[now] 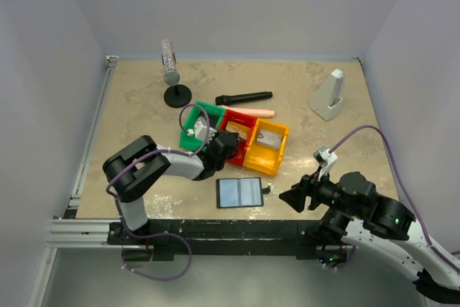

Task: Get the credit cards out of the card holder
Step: Place the credit card in the storage box.

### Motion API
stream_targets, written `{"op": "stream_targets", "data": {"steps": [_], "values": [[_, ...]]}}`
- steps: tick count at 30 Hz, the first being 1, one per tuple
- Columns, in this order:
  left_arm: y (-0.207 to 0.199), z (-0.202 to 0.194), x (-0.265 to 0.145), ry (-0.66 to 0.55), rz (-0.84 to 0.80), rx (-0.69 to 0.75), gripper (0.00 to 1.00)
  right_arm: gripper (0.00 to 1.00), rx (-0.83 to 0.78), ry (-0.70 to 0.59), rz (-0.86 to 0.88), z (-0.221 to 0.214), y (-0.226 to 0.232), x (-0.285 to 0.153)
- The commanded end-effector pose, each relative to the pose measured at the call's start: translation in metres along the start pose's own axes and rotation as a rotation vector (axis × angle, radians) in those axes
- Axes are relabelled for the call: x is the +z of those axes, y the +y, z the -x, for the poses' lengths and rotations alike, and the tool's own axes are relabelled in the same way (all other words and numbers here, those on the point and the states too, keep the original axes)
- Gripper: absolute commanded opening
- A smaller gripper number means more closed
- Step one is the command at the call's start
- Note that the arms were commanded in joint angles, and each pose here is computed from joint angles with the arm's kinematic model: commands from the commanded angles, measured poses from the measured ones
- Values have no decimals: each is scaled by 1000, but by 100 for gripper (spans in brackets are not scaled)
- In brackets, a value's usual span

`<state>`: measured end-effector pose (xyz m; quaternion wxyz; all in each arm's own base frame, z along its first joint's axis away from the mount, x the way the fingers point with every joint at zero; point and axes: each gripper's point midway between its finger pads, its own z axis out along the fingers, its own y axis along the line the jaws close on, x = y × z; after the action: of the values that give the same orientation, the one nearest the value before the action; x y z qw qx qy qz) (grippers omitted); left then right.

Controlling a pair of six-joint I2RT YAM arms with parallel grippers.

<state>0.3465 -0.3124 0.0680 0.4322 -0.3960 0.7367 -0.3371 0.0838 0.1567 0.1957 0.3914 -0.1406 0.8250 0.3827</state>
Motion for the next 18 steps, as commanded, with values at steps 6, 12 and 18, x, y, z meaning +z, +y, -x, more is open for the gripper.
{"op": "stream_targets", "data": {"steps": [6, 12, 18], "values": [[-6, -2, 7, 36, -7, -40, 4, 68, 9, -20, -8, 5, 0, 3], [-12, -5, 7, 56, -20, -29, 9, 68, 11, -22, -11, 5, 0, 3], [-13, -7, 7, 73, -12, -19, 15, 68, 11, -28, -16, 6, -2, 2]]}}
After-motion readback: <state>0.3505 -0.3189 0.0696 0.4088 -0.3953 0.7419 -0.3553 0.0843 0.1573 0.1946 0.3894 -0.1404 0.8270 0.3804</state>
